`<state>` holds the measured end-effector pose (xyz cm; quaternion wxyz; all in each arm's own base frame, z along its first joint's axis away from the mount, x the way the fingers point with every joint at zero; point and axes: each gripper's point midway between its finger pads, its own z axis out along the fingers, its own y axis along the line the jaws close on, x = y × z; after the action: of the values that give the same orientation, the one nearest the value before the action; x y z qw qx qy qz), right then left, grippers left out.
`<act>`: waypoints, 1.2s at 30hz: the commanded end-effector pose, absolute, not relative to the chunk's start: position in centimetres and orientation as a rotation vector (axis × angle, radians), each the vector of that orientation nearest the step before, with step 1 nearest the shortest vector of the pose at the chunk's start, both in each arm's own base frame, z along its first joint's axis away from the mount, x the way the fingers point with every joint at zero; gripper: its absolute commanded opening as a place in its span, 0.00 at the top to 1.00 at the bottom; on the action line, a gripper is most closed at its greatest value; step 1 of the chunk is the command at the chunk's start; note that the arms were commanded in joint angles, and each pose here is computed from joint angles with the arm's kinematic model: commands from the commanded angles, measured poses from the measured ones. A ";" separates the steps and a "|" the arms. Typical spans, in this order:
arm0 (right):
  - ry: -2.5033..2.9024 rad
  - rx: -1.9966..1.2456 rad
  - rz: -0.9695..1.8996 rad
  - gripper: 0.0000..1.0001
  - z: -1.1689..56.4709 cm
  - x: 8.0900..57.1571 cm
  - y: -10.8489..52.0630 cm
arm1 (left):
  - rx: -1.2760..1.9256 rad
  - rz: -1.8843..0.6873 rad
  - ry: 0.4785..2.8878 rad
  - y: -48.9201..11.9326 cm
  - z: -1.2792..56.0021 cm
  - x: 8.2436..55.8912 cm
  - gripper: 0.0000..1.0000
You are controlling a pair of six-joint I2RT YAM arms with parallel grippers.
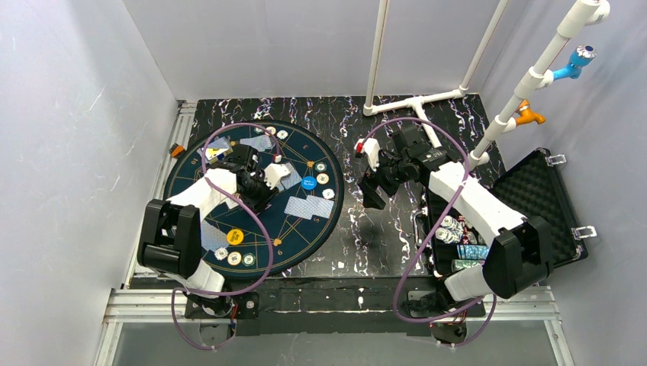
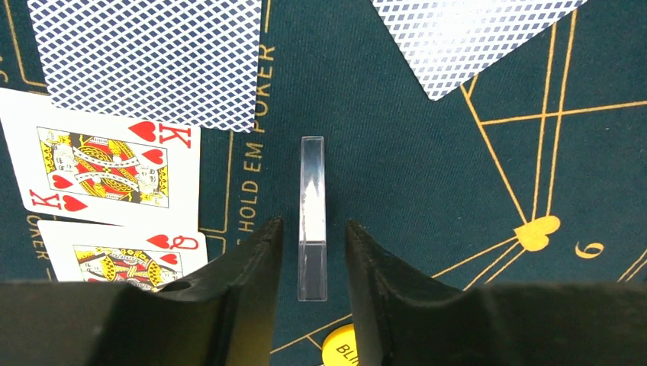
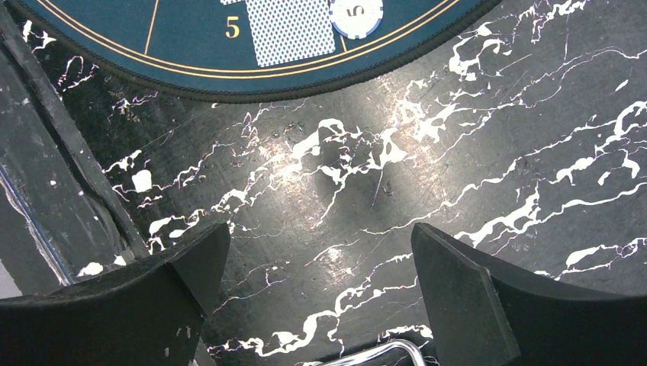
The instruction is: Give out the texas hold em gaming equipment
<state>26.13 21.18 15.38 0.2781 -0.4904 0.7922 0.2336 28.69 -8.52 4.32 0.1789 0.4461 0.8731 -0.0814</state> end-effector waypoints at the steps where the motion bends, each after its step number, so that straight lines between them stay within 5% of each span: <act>1: 2.097 -1.304 0.641 0.02 16.4 26.4 21.5 | 1.275 -0.238 2.470 -8.6 4.5 28.4 0.63; 8: 2.093 -1.304 0.643 0.02 16.4 26.5 21.6 | 1.260 -0.234 2.460 -8.7 5.7 28.4 0.39; 12: 2.089 -1.303 0.642 0.02 16.5 26.5 21.6 | 1.231 -0.267 2.448 -9.1 8.0 27.9 0.03; 23: 1.982 -1.174 0.552 0.02 19.8 29.2 20.7 | 1.056 -0.482 2.428 -10.3 16.3 24.8 0.02; 27: 2.007 -1.076 0.543 0.02 20.3 30.9 18.6 | 0.782 -0.660 2.405 -9.0 19.6 25.9 0.02; 36: 2.133 -0.748 0.500 0.02 17.6 33.7 11.2 | 0.156 -0.546 2.362 0.1 19.6 30.3 0.02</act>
<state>33.21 13.01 18.05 0.3843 -0.3361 0.8369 0.1975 30.09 -0.34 19.16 0.3253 0.1143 0.9184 -0.1941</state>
